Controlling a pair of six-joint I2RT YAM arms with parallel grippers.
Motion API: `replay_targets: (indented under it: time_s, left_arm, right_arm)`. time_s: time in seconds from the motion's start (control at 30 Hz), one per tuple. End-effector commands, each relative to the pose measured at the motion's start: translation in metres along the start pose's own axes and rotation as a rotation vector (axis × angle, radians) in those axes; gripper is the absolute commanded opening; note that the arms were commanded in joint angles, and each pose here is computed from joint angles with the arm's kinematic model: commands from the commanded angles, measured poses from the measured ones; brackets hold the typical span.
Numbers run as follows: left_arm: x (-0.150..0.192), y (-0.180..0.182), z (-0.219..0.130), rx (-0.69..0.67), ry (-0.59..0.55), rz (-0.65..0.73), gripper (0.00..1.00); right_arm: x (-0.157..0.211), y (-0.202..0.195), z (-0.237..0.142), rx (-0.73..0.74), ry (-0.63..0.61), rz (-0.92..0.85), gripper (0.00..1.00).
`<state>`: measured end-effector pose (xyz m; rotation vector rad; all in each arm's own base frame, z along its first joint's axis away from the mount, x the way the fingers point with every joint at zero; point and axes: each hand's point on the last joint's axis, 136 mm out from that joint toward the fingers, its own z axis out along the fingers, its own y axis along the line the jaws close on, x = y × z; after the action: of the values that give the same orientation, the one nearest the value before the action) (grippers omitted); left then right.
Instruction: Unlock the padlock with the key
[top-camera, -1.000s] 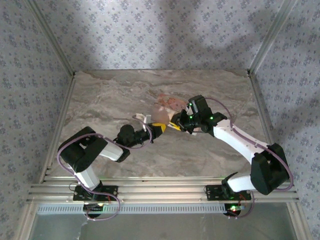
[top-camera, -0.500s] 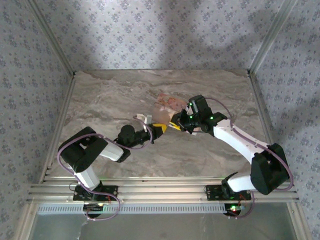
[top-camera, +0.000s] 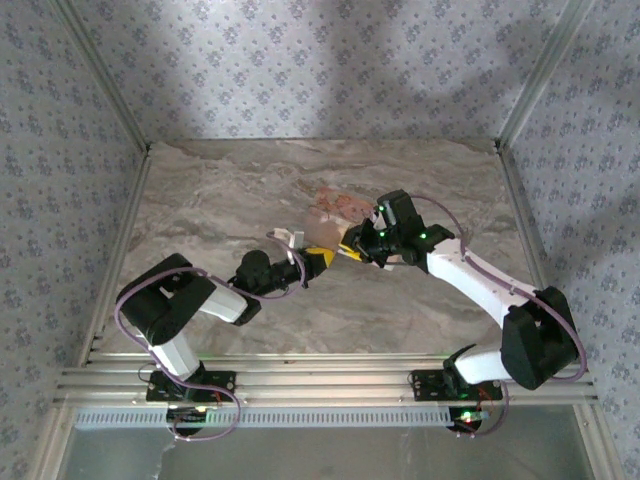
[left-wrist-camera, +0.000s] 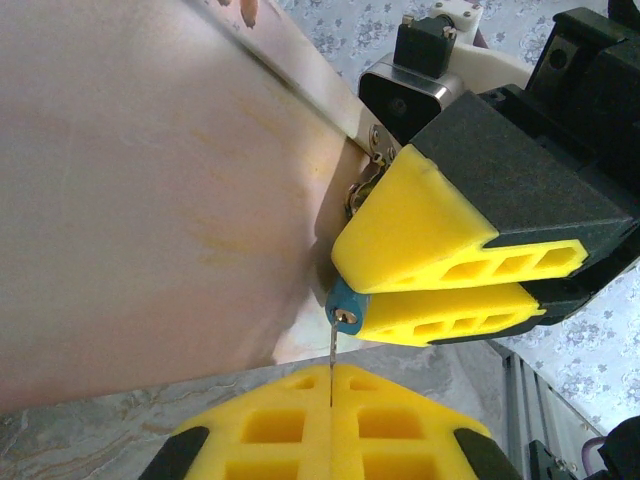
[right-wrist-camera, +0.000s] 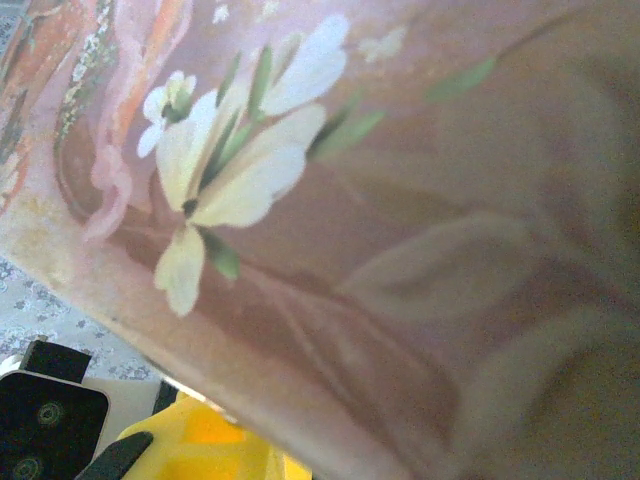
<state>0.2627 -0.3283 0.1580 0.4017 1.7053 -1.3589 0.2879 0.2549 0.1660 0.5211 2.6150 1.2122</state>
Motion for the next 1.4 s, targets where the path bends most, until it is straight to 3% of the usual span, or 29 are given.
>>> replay_targets:
  time_s: [0.0, 1.37]
  left_arm:
    - [-0.005, -0.013, 0.000, 0.049, -0.022, 0.019, 0.00]
    - [-0.013, -0.019, 0.007, 0.076, -0.032, 0.023, 0.00]
  right_arm:
    - [-0.003, 0.024, -0.007, -0.065, -0.012, -0.034, 0.00]
    - [-0.001, 0.026, -0.001, -0.065, 0.004, -0.038, 0.00]
